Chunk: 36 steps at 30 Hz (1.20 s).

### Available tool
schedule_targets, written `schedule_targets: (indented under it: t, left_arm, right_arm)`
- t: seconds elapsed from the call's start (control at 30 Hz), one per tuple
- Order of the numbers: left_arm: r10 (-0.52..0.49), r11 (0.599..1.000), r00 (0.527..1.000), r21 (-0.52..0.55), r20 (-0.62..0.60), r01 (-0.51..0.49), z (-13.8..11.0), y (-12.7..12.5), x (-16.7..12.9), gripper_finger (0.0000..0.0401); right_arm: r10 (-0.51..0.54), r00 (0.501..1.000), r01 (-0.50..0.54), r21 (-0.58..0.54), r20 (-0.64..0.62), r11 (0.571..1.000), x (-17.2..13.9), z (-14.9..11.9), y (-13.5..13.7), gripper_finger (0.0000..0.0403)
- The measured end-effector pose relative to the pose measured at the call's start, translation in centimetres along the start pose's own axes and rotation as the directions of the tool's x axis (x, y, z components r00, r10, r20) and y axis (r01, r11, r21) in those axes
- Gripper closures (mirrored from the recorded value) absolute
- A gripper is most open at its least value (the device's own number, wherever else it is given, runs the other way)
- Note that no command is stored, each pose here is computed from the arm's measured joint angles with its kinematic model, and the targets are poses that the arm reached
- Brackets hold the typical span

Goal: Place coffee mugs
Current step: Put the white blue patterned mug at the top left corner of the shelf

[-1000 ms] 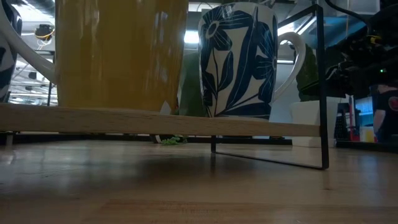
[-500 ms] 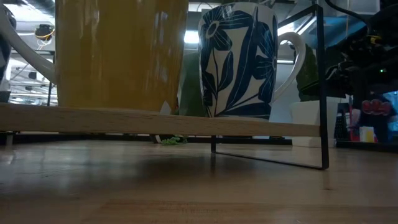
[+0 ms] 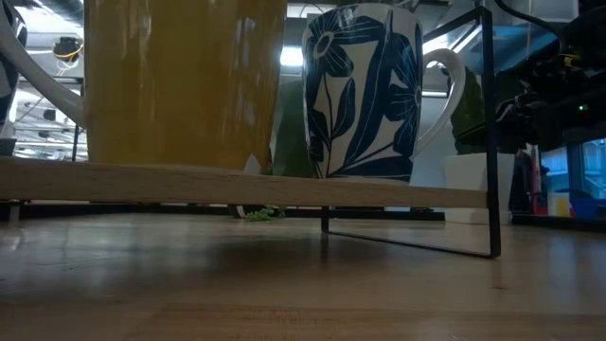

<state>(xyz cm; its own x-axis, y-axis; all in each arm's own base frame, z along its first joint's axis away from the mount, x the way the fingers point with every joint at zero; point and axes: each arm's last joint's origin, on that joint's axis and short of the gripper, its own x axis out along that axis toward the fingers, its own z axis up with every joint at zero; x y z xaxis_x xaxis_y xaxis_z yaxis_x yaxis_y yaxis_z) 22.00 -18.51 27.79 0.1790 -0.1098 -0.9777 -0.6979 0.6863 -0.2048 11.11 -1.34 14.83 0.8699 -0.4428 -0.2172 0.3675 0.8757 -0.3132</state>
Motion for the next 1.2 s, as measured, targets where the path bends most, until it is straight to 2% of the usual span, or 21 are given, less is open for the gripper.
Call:
schedule_targets:
  t: [0.67, 1.03, 1.2]
  left_arm:
    - [0.008, 0.999, 1.0, 0.044, -0.005, -0.008, -0.02, 0.1, -0.02, 0.0357]
    - [-0.034, 0.995, 0.999, 0.089, -0.035, 0.037, -0.09, -0.29, -0.03, 0.0357]
    - [-0.06, 0.992, 0.998, 0.111, -0.038, 0.063, -0.08, -0.54, -0.04, 0.0335]
  right_arm:
    - [0.0, 1.0, 0.0, 0.0, 0.0, 1.0, 0.0, 0.0, 0.0, 0.026]
    - [0.0, 1.0, 0.0, 0.0, 0.0, 1.0, 0.0, 0.0, 0.0, 0.026]
    - [0.0, 1.0, 0.0, 0.0, 0.0, 1.0, 0.0, 0.0, 0.0, 0.026]
